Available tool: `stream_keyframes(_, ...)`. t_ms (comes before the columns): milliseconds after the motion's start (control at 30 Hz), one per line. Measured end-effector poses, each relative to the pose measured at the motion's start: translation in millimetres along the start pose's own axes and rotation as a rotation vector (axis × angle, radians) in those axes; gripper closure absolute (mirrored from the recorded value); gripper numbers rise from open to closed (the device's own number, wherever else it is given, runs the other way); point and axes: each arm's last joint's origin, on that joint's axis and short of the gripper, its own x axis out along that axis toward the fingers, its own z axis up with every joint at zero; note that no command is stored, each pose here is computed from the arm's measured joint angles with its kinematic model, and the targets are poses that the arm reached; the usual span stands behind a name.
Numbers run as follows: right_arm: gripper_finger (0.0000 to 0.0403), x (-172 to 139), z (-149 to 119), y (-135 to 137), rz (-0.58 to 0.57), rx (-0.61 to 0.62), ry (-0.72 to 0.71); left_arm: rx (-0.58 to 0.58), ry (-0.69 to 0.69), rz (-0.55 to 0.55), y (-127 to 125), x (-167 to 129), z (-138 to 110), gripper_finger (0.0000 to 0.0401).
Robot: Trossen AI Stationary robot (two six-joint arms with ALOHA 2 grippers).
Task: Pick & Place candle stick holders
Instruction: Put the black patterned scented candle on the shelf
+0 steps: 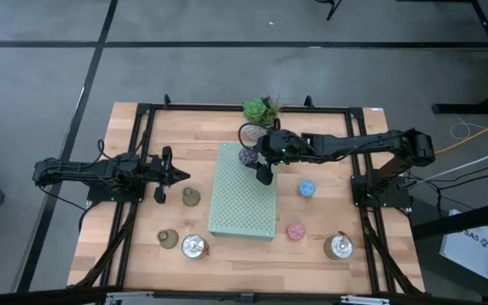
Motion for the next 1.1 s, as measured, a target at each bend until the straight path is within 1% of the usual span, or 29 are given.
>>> stream_keyframes(200, 0.0118, 3, -3, 0, -0.004, -0.002, 0.023, 0.000, 0.000, 0.000, 0, 0, 0, 0.0395)
stream_keyframes(667, 0.0117, 6, -4, -1, -0.007, -0.020, 0.029, 0.000, 0.000, 0.000, 0, 0, 0, 0.0395)
stream_keyframes(933, 0.0097, 5, -5, 0, -0.006, -0.036, 0.038, 0.000, 0.000, 0.000, 0, 0, 0, 0.0395)
stream_keyframes(1100, 0.0094, 7, -11, -1, -0.011, -0.056, 0.092, 0.000, 0.000, 0.000, 0, 0, 0, 0.0395)
